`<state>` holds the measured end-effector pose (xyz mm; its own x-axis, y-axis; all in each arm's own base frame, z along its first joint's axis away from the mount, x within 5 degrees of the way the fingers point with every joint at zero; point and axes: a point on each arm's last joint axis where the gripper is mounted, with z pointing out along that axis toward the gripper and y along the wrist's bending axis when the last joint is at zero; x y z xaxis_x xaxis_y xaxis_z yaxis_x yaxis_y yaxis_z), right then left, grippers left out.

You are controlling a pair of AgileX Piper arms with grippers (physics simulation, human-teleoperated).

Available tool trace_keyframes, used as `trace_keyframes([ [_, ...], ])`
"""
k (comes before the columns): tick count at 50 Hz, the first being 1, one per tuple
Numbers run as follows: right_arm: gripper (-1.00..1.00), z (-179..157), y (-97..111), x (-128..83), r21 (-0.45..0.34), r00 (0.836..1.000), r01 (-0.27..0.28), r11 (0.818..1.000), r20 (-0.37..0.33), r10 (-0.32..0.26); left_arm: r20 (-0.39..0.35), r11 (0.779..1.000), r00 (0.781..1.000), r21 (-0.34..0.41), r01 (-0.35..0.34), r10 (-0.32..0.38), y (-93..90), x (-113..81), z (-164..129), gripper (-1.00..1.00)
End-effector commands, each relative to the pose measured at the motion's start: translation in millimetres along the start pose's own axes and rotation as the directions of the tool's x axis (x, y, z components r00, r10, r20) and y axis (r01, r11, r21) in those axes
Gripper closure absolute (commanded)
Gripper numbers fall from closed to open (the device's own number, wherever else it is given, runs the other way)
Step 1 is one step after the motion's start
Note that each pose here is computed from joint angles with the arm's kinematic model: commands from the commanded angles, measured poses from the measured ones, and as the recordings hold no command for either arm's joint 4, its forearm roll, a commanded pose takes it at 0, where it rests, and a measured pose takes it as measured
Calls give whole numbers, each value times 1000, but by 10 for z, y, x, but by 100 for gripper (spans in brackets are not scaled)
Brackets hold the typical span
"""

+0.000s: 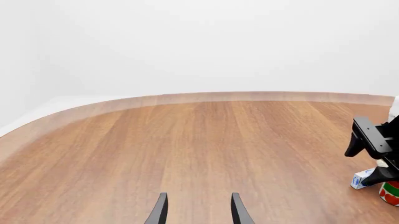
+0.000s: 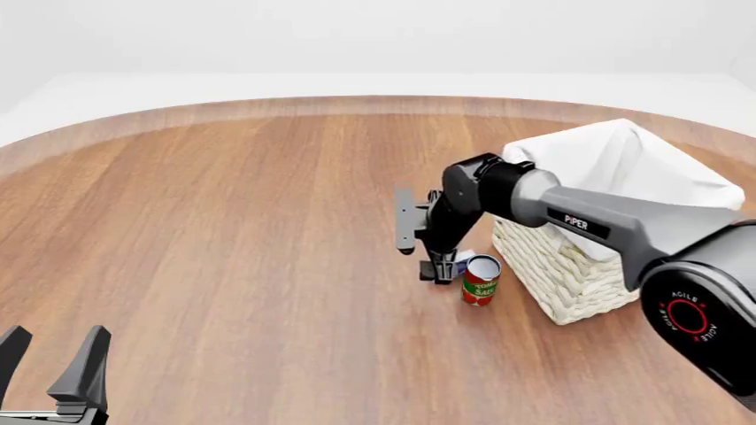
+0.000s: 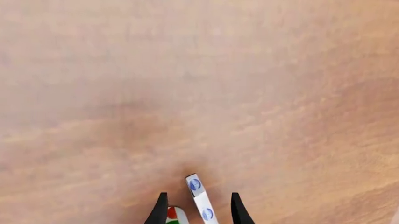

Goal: Pick up the alphabet soup and the cream cheese box, and put them in the basket.

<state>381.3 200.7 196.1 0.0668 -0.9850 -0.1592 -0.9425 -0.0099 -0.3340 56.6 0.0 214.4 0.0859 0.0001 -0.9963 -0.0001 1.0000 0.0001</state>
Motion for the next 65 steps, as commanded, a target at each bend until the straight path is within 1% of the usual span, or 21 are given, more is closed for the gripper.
trace_keyframes([
  [1, -100, 62, -21, 34, -4, 1000, -3, 1000, -6, 3, 0, 1000, 1000, 0, 0, 0, 0, 0, 0, -100],
  [7, -100, 110, -36, 102, -6, 1000, -3, 1000, -13, 3, 0, 1000, 1000, 0, 0, 0, 0, 0, 0, -100],
  [34, -100, 194, -82, 157, -8, 1000, -11, 1000, -20, 11, 0, 1000, 1000, 0, 0, 0, 0, 0, 0, -100],
  [53, -100, 250, -57, 207, -1, 999, 25, 1000, -20, -25, 0, 1000, 1000, 0, 0, 0, 0, 0, 0, -100],
  [65, -100, 280, -43, 229, -2, 999, 38, 999, -21, -38, 0, 1000, 1000, 0, 0, 0, 0, 0, 0, -100],
])
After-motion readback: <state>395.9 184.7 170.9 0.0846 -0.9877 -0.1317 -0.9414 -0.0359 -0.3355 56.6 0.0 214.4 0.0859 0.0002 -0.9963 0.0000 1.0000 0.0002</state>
